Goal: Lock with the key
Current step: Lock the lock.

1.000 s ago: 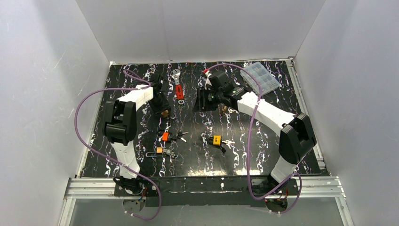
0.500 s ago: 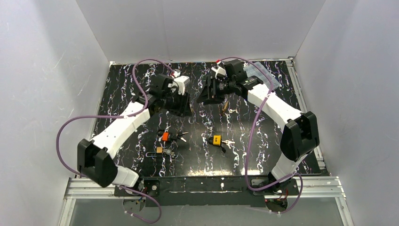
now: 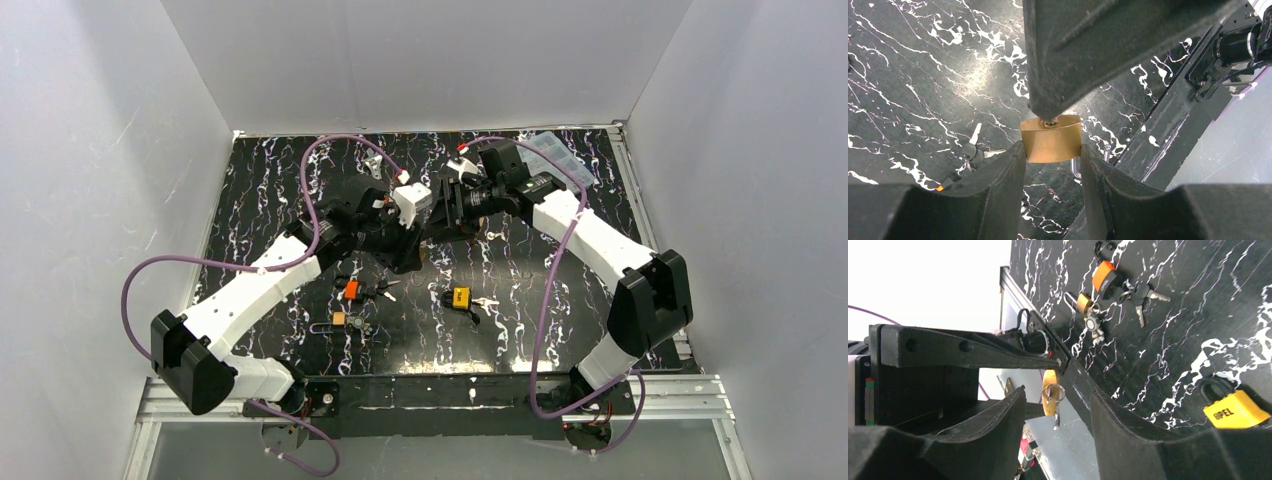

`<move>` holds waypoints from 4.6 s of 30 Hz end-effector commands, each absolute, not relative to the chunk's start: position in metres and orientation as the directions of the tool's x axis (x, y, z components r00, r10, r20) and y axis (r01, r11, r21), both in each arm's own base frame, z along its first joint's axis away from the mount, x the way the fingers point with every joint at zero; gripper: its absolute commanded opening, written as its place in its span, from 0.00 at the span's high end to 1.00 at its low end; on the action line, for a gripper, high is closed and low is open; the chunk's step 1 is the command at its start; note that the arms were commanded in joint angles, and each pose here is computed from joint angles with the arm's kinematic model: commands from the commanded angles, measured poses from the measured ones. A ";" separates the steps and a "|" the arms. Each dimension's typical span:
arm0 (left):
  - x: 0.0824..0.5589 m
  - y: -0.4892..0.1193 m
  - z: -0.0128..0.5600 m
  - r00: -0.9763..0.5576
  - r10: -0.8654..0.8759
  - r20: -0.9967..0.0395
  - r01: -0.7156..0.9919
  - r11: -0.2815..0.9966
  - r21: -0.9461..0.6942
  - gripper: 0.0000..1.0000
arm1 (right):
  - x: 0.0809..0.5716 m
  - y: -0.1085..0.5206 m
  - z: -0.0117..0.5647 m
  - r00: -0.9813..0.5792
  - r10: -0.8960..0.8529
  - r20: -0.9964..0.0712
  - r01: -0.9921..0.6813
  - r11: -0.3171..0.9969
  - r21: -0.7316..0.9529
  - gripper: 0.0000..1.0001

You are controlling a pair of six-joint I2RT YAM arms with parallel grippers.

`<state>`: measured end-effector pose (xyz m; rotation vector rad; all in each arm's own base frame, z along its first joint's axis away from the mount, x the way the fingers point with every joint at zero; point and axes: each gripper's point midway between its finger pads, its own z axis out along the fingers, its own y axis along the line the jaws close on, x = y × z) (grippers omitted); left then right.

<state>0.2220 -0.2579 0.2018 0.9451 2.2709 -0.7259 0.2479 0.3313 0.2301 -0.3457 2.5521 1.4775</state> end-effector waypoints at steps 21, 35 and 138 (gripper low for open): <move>0.215 -0.268 0.209 -0.503 0.496 -0.708 0.820 0.531 -0.211 1.00 | 0.208 0.347 0.225 -0.956 -0.217 -0.198 -0.279 0.457 0.845 0.64; 0.217 -0.269 0.213 -0.497 0.493 -0.714 0.820 0.537 -0.200 0.96 | 0.210 0.350 0.225 -0.956 -0.208 -0.207 -0.283 0.468 0.837 0.99; 0.124 -0.280 0.466 -0.526 0.102 -0.845 0.849 0.134 -0.512 1.00 | 0.105 0.288 0.480 -0.290 0.094 -0.952 -0.944 -0.189 0.269 0.49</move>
